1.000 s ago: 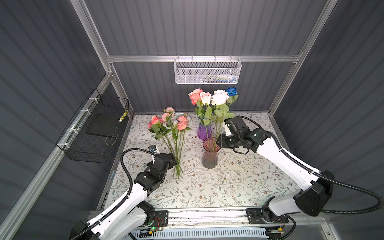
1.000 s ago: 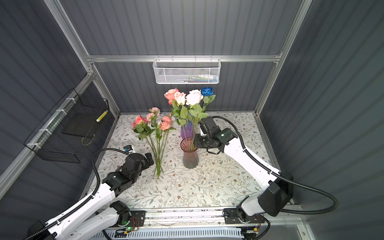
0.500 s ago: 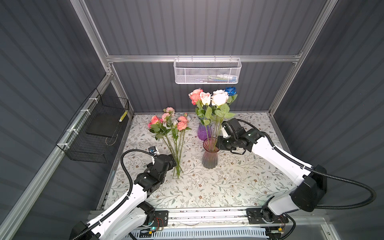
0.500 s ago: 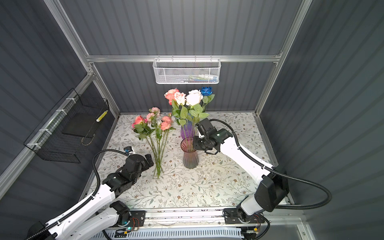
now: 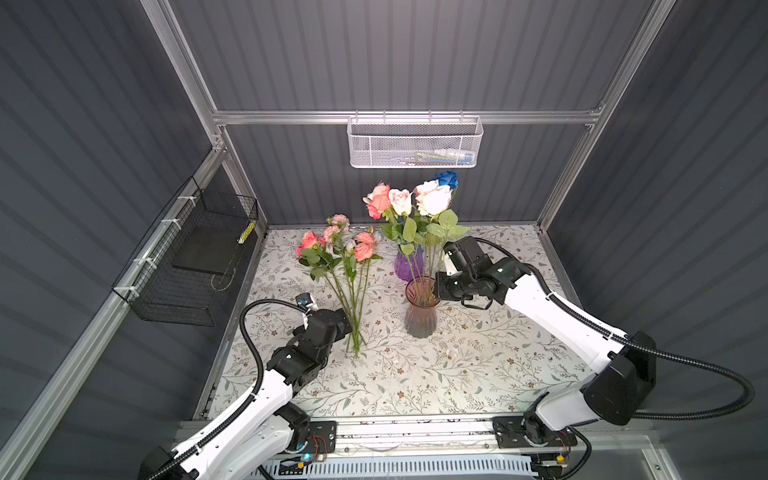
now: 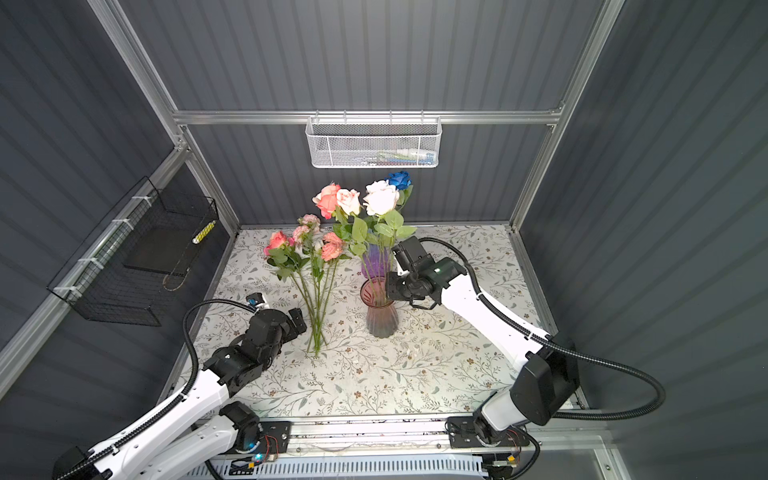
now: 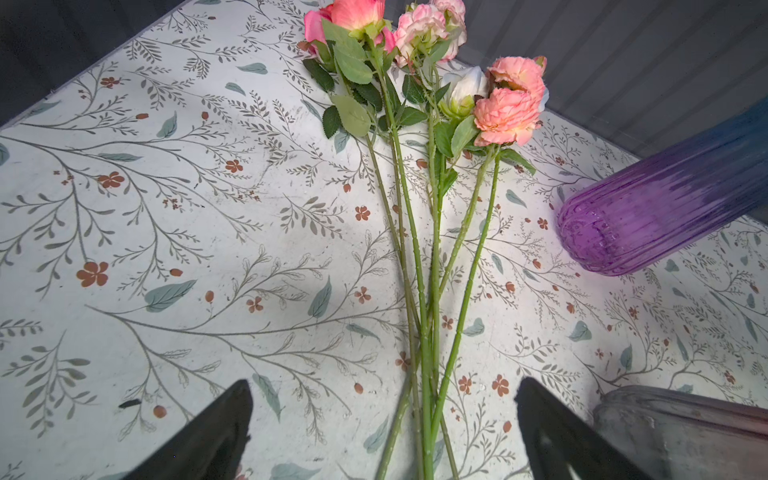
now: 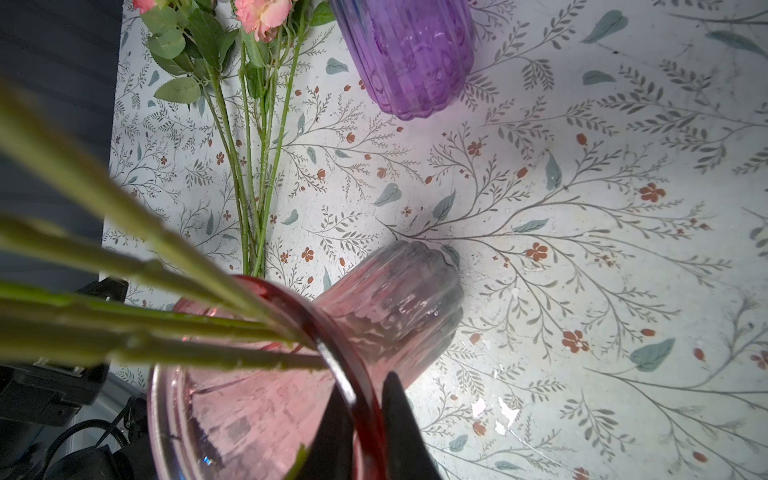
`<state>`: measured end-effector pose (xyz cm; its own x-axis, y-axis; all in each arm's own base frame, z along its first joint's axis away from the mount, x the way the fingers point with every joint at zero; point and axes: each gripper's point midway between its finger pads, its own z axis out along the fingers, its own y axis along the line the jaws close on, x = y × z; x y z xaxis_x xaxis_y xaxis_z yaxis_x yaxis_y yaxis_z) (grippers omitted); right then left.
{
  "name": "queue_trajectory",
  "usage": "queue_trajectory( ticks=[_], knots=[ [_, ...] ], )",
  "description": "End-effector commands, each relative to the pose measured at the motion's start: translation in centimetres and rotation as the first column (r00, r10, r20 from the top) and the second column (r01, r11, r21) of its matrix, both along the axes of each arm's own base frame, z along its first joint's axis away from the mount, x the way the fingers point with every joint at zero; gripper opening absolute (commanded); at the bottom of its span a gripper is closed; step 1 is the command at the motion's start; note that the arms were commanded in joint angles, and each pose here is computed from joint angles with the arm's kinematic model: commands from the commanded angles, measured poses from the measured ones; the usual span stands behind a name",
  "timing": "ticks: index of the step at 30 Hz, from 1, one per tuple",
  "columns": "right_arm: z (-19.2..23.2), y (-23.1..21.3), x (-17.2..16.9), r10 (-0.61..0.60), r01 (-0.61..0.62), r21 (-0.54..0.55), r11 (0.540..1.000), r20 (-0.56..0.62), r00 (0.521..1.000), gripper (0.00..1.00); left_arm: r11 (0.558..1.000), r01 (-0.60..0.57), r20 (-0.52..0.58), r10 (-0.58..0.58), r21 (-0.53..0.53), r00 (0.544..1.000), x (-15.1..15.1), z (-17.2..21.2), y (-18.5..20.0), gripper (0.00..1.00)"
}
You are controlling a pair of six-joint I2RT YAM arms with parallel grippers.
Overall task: Arrange the flowers into the vase
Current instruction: 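Slide the pink-to-grey vase farther from the robot with the right gripper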
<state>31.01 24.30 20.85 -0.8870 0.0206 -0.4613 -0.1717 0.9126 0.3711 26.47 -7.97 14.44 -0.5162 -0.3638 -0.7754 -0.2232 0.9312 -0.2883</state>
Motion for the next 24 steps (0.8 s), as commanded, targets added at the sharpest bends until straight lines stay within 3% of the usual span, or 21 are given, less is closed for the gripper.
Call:
queue_trajectory(
  ticks=[1, 15, 24],
  knots=[
    [2.1, -1.4, 1.0, -0.023, 0.025, -0.027, 0.999, 0.078, 0.997, 0.00, 1.000, -0.009, 0.010, 0.009, 0.020, 1.000, 0.0, 0.8, 0.5, 1.00],
    [5.2, -6.9, 6.1, -0.167, 0.157, 0.077, 0.985, 0.145, 0.975, 0.00, 1.000, 0.013, 0.033, -0.014, 0.028, 0.999, 0.4, 2.6, 0.1, 0.99],
    [4.1, -11.0, 10.7, -0.286, 0.265, 0.161, 0.951, 0.123, 0.950, 0.00, 0.999, 0.021, 0.032, -0.021, 0.024, 0.999, 0.6, 3.3, -0.2, 0.99]
  ],
)
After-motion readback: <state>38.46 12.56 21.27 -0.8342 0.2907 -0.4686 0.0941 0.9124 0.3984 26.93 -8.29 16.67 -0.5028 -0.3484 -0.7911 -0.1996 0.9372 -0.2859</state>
